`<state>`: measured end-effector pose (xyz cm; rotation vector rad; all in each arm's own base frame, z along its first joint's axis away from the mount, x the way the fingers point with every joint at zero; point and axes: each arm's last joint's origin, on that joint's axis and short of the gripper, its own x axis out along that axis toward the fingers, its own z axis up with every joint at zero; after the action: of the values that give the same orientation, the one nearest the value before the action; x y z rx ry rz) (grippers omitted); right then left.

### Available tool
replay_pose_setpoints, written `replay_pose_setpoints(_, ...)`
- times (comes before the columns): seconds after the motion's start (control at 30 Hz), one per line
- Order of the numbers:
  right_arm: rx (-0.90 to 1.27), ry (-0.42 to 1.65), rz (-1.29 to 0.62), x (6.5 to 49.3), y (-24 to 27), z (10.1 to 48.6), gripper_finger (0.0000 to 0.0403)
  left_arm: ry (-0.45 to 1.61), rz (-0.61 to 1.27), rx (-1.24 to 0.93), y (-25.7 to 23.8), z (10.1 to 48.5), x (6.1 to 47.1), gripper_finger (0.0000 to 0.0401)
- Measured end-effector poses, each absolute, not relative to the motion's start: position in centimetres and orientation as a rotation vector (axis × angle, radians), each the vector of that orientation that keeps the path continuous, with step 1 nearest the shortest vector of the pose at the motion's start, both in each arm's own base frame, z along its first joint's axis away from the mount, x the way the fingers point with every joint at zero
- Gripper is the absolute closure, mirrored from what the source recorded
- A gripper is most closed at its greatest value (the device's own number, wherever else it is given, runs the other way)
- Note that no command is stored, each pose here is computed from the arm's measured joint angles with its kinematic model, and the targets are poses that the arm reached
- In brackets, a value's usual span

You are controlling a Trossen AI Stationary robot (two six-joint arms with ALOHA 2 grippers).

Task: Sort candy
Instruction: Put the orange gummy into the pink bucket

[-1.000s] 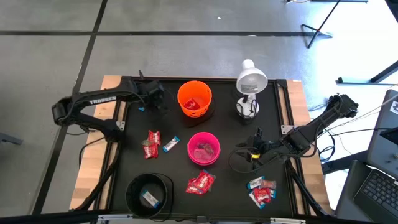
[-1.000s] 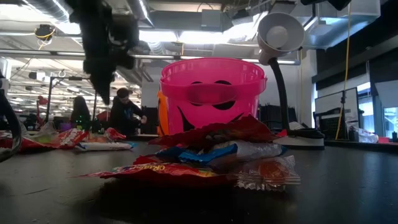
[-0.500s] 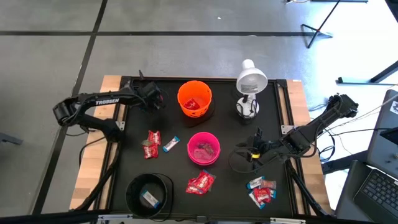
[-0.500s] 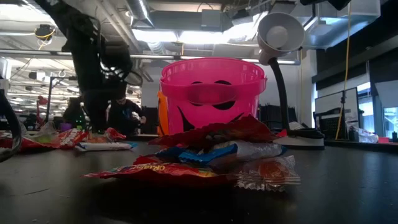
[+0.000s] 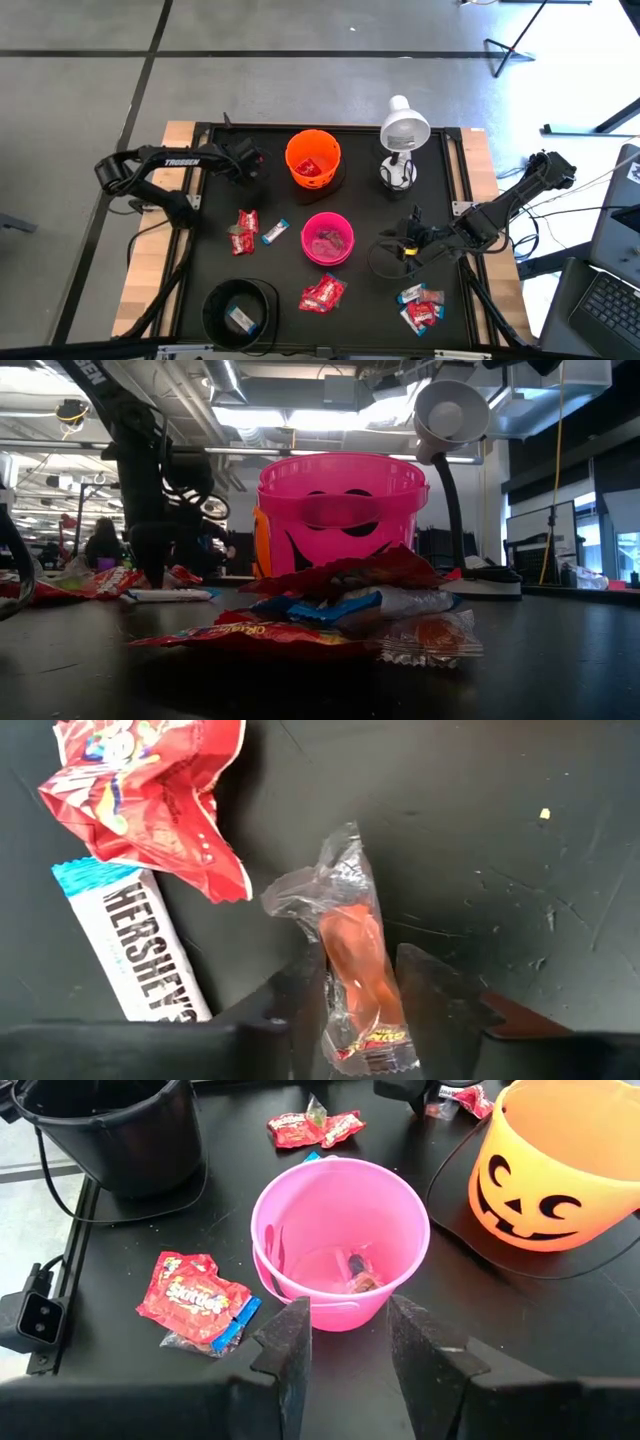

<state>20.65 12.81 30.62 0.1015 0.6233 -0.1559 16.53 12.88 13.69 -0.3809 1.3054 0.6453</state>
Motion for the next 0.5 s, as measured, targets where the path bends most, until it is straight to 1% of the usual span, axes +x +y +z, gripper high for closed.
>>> replay_pose_setpoints(0.23, 0.103, 0.623, -0.155, 20.7, 12.8, 30.6, 0.0272, 1.309, 0.612, -0.398, 12.9, 14.2, 16.6, 0.0385)
replay_pose_setpoints(0.27, 0.103, 0.623, -0.155, 20.7, 12.8, 30.6, 0.0272, 1.313, 0.602, -0.406, 12.9, 14.5, 16.7, 0.0392)
replay_pose_setpoints(0.37, 0.105, 0.623, -0.155, 20.7, 12.8, 30.6, 0.0272, 1.313, 0.568, -0.444, 13.0, 15.5, 17.1, 0.0392)
replay_pose_setpoints(0.5, 0.105, 0.623, -0.155, 20.7, 12.8, 30.6, 0.0272, 1.302, 0.498, -0.469, 12.8, 18.0, 17.9, 0.0397)
